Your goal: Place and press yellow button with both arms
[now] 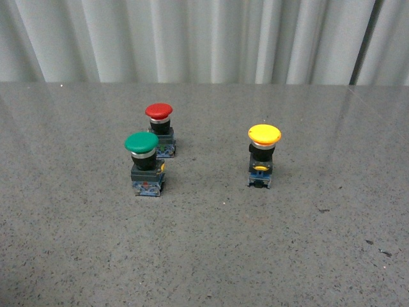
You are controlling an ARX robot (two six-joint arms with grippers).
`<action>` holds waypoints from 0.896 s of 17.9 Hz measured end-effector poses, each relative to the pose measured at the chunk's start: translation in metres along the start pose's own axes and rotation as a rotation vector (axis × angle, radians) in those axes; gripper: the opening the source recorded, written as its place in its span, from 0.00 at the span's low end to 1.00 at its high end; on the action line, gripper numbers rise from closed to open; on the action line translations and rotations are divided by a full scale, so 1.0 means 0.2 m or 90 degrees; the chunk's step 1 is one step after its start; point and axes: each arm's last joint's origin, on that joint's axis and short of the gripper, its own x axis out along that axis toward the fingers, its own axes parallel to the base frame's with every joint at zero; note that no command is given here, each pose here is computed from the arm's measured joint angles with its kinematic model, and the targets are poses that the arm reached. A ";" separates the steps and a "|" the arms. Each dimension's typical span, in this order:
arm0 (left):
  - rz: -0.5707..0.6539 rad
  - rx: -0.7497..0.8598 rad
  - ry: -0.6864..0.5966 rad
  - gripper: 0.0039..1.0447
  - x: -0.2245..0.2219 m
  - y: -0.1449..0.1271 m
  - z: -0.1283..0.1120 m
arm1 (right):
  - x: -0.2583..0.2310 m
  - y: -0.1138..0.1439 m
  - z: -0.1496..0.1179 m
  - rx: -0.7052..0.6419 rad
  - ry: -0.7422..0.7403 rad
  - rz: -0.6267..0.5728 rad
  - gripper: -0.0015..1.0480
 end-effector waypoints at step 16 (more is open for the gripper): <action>0.005 -0.014 -0.017 0.01 -0.11 0.19 -0.12 | 0.00 0.00 0.00 0.000 0.000 0.000 0.94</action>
